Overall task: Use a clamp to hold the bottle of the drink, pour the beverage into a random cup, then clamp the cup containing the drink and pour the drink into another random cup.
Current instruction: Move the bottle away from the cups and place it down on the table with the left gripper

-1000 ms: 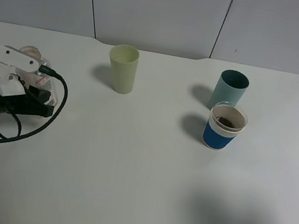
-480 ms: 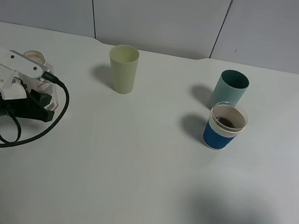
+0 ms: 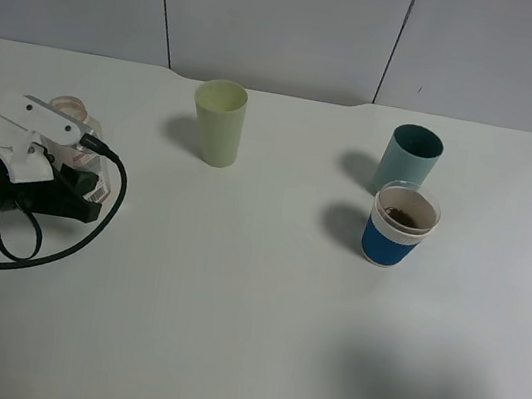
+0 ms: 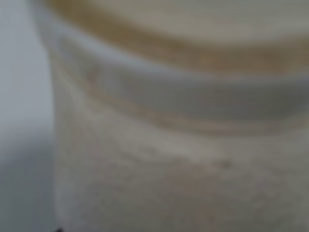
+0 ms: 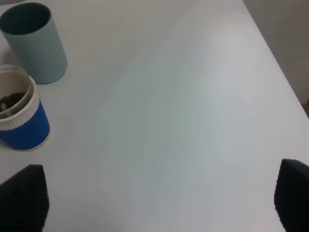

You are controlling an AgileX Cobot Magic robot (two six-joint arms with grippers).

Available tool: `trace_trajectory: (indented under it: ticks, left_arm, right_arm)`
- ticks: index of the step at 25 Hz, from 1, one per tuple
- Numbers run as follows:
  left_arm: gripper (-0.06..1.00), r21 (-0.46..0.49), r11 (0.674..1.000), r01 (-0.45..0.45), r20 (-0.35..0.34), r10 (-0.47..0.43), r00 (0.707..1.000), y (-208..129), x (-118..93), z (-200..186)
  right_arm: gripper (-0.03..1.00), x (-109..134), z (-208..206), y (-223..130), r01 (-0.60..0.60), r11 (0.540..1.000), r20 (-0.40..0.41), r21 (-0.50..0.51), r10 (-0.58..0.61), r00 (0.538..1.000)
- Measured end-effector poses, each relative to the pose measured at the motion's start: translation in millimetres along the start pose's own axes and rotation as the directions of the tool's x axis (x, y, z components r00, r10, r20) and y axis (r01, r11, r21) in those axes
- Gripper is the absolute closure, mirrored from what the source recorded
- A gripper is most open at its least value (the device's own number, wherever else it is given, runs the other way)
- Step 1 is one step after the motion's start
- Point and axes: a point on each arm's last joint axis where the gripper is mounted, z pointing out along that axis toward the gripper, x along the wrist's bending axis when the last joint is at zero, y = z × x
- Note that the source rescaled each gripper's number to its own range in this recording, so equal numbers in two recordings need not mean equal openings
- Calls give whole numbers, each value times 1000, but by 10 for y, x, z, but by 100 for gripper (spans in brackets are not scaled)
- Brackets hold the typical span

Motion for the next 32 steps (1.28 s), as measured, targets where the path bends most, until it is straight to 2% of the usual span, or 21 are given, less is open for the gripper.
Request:
trace_trajectory:
  ticks: [4,32]
  left_arm:
    - [92,-13,999,43,-1,-43,999,12,1,0]
    - [92,-26,999,19,52,-18,998,25,-47,-1]
  right_arm:
    - [17,0,0,0,0,1000,0,0,0,1000]
    - [17,0,0,0,0,1000,0,0,0,1000]
